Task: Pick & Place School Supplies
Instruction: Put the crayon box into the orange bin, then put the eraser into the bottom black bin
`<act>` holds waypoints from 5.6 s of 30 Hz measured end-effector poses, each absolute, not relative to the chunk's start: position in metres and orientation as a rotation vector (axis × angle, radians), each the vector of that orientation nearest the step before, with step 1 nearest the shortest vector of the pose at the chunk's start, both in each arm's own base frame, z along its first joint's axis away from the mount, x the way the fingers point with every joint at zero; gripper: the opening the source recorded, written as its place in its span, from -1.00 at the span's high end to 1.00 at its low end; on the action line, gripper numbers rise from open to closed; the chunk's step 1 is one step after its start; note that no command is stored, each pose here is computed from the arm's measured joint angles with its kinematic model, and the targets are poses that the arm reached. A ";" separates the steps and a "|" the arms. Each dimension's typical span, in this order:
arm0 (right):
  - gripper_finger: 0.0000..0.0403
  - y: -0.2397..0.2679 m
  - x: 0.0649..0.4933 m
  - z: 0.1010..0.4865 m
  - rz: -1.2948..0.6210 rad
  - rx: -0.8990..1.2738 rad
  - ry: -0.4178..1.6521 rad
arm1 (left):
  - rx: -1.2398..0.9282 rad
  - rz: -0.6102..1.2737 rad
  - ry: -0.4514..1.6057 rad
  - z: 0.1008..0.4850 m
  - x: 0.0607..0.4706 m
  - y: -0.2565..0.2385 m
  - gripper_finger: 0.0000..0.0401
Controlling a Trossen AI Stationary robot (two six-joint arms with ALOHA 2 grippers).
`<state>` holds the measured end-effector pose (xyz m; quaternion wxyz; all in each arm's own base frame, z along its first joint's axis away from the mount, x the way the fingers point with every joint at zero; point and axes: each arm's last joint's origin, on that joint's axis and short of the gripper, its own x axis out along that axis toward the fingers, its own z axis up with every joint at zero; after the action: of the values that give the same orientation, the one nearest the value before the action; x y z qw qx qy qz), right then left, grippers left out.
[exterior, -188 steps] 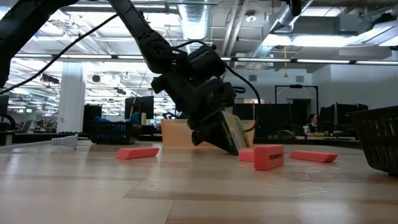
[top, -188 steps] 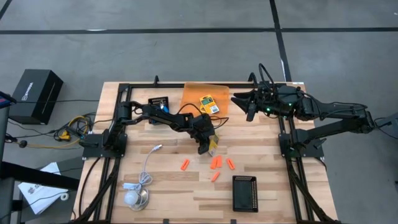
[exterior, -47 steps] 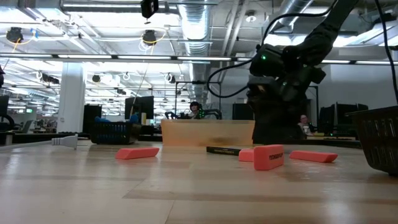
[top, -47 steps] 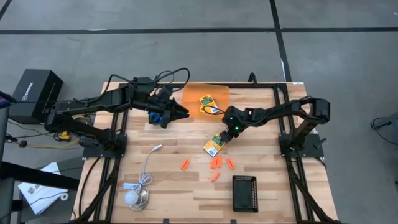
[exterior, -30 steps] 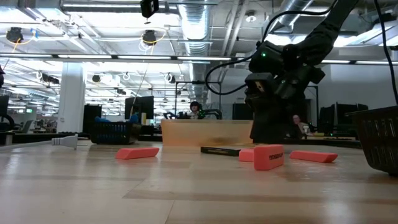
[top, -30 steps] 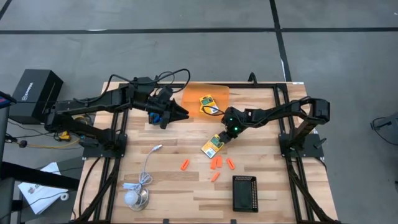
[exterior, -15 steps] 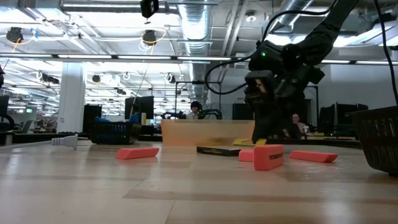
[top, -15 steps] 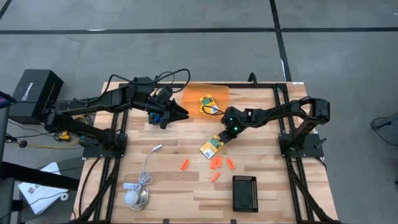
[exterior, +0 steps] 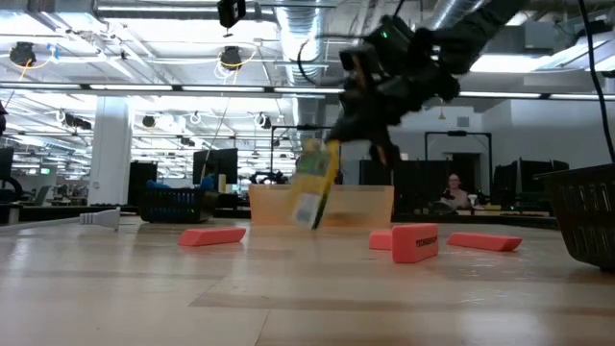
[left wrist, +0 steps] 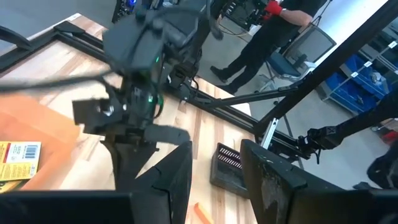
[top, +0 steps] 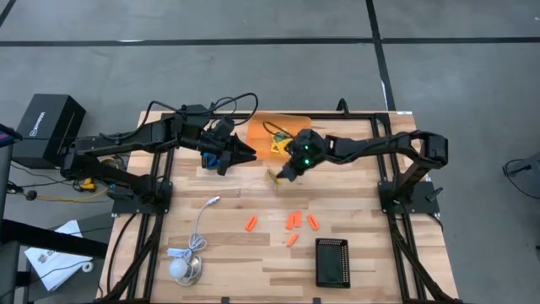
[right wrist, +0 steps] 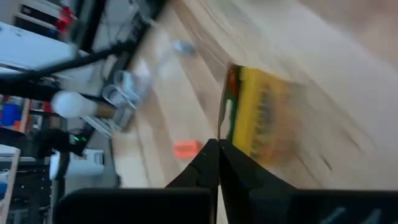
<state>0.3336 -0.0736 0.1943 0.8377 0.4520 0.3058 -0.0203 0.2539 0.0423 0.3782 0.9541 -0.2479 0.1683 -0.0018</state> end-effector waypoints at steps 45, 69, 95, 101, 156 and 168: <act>0.61 -0.191 0.317 0.261 -0.352 0.868 0.394 | -0.488 0.036 0.319 0.379 0.254 0.044 0.35; 0.25 -0.110 0.266 0.393 -0.018 0.558 0.003 | -0.315 0.007 0.660 0.299 0.321 0.022 0.35; 0.18 -0.005 0.258 0.338 0.228 0.021 0.670 | -0.244 0.696 1.052 0.322 0.195 0.002 0.35; 0.20 0.029 0.297 0.297 0.410 -0.134 0.816 | -0.166 0.725 1.086 0.318 0.188 -0.015 0.35; 0.23 0.119 0.362 0.147 0.566 -0.189 1.215 | -0.118 0.698 1.143 0.234 0.173 -0.032 0.35; 0.40 0.120 0.364 0.148 0.558 -0.178 1.187 | -0.127 0.694 1.129 0.234 0.174 -0.032 0.35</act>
<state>0.3645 0.1199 0.1482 0.7888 -0.0827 0.5511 0.2593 0.1743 -0.0322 0.2341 0.7864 -0.0590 0.5239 0.3220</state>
